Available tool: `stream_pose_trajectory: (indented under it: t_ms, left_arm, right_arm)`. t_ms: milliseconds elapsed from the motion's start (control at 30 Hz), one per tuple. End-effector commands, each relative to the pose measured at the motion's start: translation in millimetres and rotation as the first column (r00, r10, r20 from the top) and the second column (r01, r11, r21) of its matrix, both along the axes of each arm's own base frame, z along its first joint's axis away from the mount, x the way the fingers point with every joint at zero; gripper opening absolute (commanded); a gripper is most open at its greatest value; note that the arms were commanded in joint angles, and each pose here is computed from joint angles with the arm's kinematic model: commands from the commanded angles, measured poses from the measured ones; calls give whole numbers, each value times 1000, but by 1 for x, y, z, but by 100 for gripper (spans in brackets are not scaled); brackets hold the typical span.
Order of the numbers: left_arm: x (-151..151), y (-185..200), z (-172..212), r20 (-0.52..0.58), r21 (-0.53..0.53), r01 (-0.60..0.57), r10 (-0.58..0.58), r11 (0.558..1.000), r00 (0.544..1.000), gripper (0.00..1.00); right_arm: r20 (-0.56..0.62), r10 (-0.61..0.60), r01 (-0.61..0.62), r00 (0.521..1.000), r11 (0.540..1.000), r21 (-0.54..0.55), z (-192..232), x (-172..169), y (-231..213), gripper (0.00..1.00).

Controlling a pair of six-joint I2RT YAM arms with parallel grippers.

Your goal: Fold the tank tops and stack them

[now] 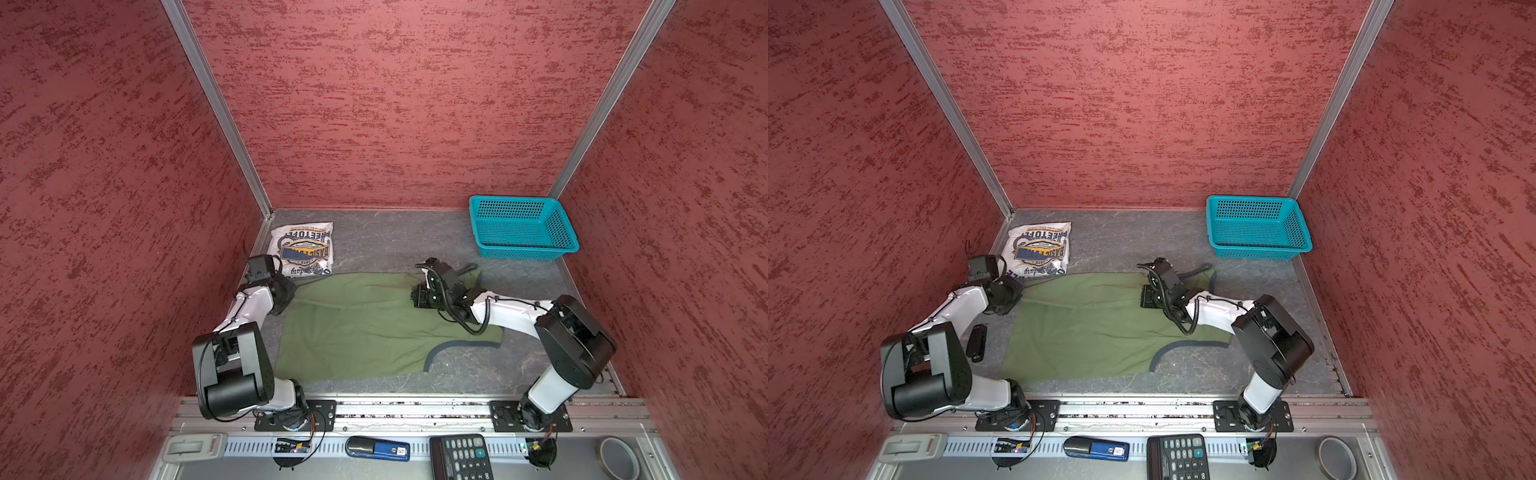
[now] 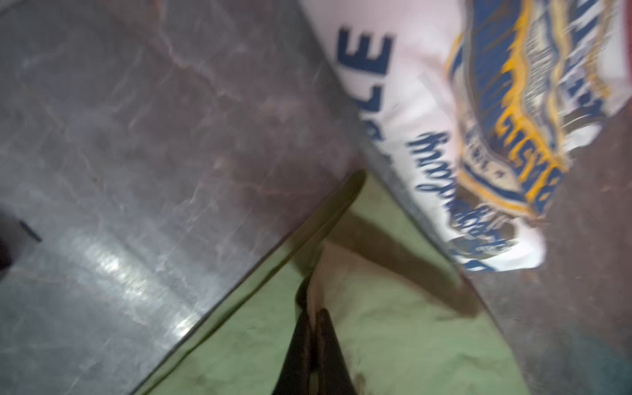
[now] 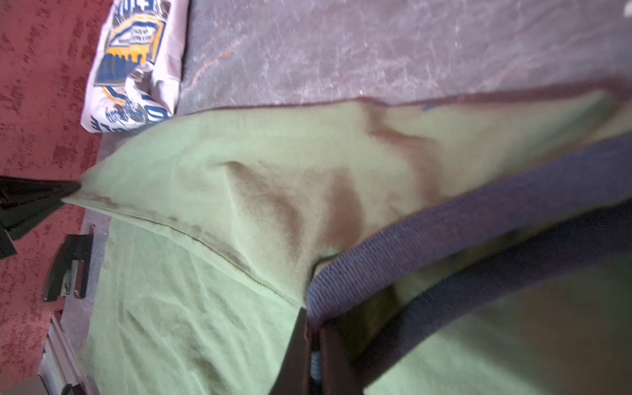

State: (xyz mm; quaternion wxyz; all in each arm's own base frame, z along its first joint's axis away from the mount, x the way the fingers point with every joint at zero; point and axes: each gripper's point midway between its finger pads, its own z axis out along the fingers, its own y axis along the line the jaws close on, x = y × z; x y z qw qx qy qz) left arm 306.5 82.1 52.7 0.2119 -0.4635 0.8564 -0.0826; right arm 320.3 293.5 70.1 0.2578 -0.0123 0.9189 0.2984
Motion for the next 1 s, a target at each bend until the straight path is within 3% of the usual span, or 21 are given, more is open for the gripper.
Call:
stream_pose_trajectory:
  t_ms: [0, 133, 300, 533, 733, 833, 967]
  left_arm:
    - [-9, 2, -7, 5, -9, -19, 20, 1000, 1000, 8]
    - [-7, 2, -19, -15, -70, -27, 26, 997, 1000, 5]
    - [12, 10, 10, 62, -69, -35, 40, 997, 997, 3]
    - [57, 9, 80, 198, -68, 30, -16, 997, 980, 4]
    - [85, 9, 131, 266, -9, 74, -68, 997, 961, 5]
    - [87, 8, 131, 256, 41, 85, -93, 996, 962, 9]
    - [74, 9, 89, 131, 5, 70, -71, 998, 989, 9]
  right_arm:
    - [-39, -24, 24, 999, 1000, -1, -13, -9, -3, 8]
    - [-71, -19, 18, 997, 1000, -11, -22, -10, -1, 19]
    - [19, -52, 52, 998, 997, -52, 10, 8, -10, 25]
    - [72, -57, 59, 996, 998, -24, 39, 25, -12, 7]
    - [176, -93, 94, 980, 996, 2, 83, 48, -22, 5]
    - [193, -75, 74, 978, 997, 15, 90, 52, -15, 4]
    - [161, -56, 53, 985, 998, 22, 75, 49, -10, 3]
